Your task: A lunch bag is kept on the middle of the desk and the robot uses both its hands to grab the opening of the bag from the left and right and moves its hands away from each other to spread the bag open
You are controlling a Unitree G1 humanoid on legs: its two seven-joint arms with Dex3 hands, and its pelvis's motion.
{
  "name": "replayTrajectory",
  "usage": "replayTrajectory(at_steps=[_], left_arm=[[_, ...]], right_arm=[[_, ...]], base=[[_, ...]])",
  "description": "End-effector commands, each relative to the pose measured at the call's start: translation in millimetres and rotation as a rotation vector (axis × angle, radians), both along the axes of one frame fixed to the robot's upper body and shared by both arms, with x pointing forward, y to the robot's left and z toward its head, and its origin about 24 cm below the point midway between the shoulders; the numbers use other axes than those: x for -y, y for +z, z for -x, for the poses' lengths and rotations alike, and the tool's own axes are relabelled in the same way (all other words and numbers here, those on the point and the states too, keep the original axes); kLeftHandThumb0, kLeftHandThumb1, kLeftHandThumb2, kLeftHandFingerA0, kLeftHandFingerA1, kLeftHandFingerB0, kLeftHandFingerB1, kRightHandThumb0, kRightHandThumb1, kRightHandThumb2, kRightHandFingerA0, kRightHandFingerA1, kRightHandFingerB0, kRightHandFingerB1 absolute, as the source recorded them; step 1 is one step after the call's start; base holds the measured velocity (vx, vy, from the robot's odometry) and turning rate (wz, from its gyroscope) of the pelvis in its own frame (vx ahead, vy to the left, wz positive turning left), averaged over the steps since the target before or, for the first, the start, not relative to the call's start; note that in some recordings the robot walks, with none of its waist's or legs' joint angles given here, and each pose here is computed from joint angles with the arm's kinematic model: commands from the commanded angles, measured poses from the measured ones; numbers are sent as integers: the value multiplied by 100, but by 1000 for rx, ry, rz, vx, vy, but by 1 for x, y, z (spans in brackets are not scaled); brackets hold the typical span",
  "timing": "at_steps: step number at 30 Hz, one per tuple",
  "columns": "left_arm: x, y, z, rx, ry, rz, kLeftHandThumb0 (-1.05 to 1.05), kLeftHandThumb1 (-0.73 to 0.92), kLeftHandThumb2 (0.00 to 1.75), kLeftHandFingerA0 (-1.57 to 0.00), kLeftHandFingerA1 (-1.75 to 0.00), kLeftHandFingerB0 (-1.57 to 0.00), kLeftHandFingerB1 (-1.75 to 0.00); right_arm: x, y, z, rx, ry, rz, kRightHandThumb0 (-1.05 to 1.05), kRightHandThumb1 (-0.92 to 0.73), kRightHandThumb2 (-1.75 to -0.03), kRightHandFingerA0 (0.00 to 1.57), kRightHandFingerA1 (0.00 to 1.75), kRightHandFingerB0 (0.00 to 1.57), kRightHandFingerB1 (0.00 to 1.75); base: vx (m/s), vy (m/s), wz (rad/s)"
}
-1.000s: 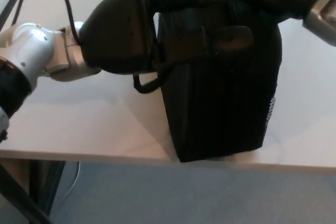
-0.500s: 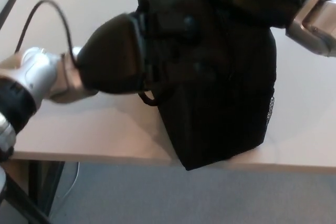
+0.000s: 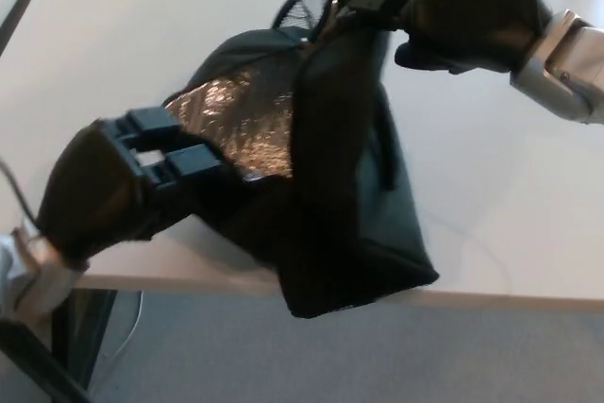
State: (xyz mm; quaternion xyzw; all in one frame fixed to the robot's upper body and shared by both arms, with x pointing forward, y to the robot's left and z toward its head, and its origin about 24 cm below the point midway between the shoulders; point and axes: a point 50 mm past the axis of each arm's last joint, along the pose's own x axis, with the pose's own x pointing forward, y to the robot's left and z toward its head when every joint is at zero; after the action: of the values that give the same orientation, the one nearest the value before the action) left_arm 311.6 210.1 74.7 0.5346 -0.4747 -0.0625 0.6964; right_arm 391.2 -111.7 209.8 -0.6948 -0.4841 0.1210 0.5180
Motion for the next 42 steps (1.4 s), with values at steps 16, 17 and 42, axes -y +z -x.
replayTrajectory(at_steps=[16, 17, 42], left_arm=[[6, -44, 32, -249, 76, 354, -19, 37, 111, -99, -127, -98, -99], [7, -44, 33, -249, 75, 362, -19, 37, 111, -99, -127, -98, -99], [3, 109, -10, 379, -68, 345, 12, 42, 91, -13, -48, -11, -47]], right_arm=[[56, -38, 21, -72, 4, -359, -35, -67, -60, 78, 160, 65, 150], [57, -41, 22, -90, 4, -362, -35, -67, -60, 78, 160, 65, 150], [75, -4, 13, 12, -167, -384, -68, -59, -59, 26, 32, 14, 26]], base=[[0, 0, 0], [0, 0, 0], [0, 0, 0]])
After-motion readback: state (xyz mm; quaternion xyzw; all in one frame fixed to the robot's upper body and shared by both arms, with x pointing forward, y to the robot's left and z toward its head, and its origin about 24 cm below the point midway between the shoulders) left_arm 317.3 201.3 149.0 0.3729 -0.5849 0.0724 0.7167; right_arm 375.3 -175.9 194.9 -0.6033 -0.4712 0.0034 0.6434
